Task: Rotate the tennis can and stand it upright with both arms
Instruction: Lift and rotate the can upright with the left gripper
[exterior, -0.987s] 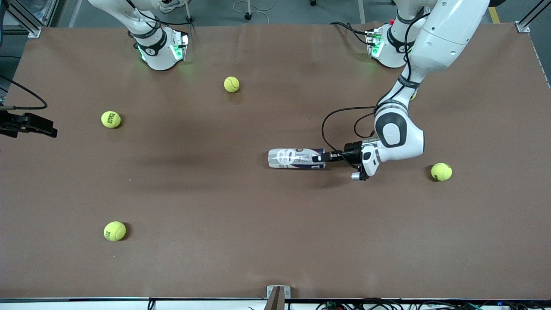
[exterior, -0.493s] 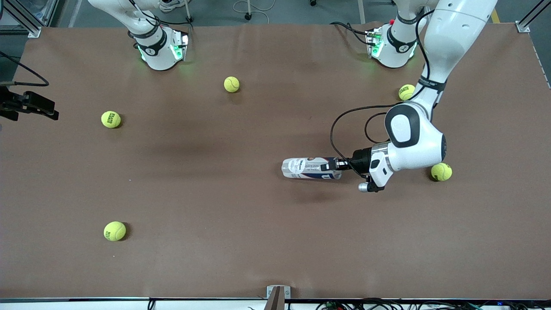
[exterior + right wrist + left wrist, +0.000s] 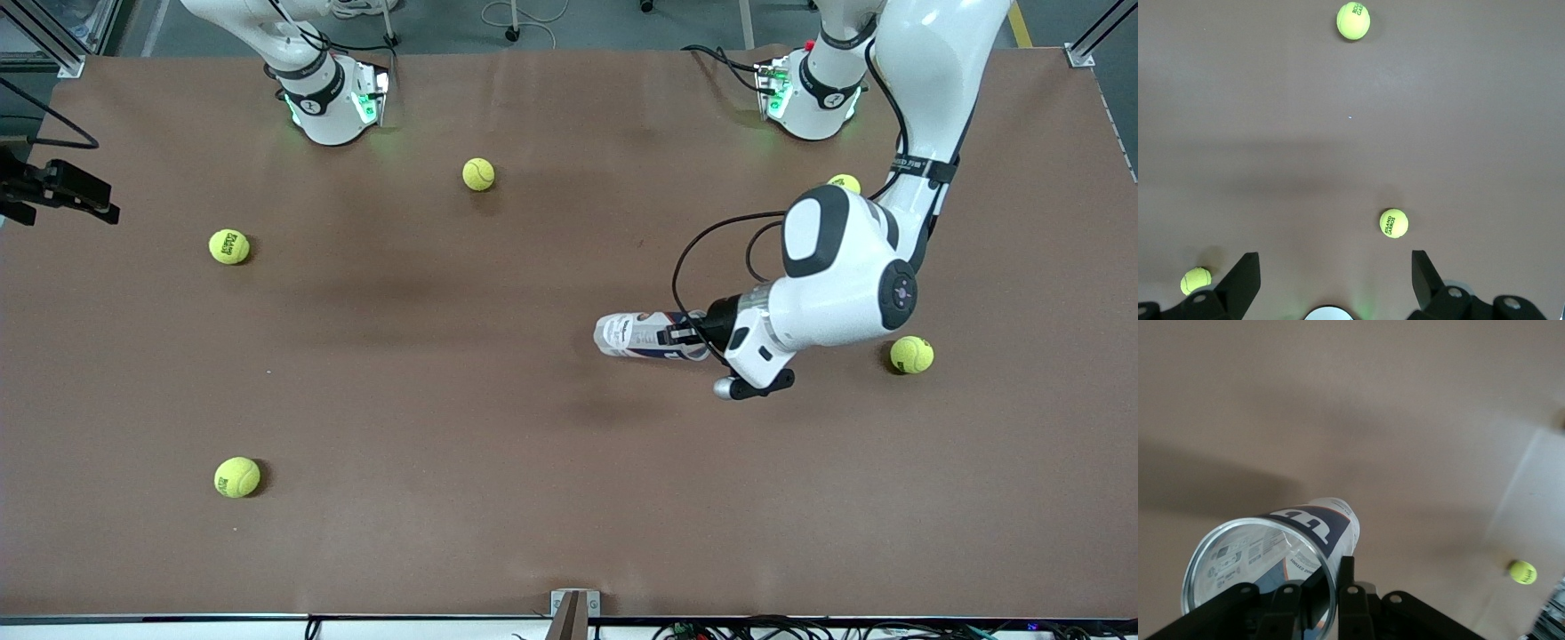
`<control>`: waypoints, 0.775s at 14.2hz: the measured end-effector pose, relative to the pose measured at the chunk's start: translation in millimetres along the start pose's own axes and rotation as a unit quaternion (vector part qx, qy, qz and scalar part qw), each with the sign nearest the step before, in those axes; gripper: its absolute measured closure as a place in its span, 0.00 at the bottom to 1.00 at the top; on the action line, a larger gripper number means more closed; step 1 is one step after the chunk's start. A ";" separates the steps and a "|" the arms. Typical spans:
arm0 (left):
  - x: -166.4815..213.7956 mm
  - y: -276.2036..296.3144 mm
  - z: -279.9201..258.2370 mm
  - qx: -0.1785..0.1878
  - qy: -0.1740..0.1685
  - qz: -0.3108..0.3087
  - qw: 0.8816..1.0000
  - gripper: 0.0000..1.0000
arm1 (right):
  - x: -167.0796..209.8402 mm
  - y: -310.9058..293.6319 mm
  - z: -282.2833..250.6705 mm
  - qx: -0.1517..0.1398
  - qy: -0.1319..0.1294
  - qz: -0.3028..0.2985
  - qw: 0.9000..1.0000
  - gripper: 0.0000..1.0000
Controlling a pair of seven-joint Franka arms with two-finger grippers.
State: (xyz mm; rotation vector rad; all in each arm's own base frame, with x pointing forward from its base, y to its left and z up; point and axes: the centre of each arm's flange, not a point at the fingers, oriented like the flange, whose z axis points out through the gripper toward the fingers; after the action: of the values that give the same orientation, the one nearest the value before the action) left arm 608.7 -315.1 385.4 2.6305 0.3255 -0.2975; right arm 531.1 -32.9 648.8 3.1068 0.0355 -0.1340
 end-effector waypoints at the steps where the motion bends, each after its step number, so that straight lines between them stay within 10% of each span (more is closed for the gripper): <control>1: -9.8 17.1 -3.4 0.021 0.009 -0.007 1.000 0.93 | -4.3 0.4 -3.6 0.000 0.003 0.000 1.000 0.00; 11: -139.0 155.9 80.4 0.188 0.148 -0.004 0.971 0.93 | -11.8 -1.2 -13.6 0.000 0.015 -0.004 1.000 0.00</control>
State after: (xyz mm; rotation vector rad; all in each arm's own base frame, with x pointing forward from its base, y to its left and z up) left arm 508.1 -512.1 418.6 3.0544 0.4098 0.0410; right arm 520.5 -31.6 663.3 3.1095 0.0478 -0.0865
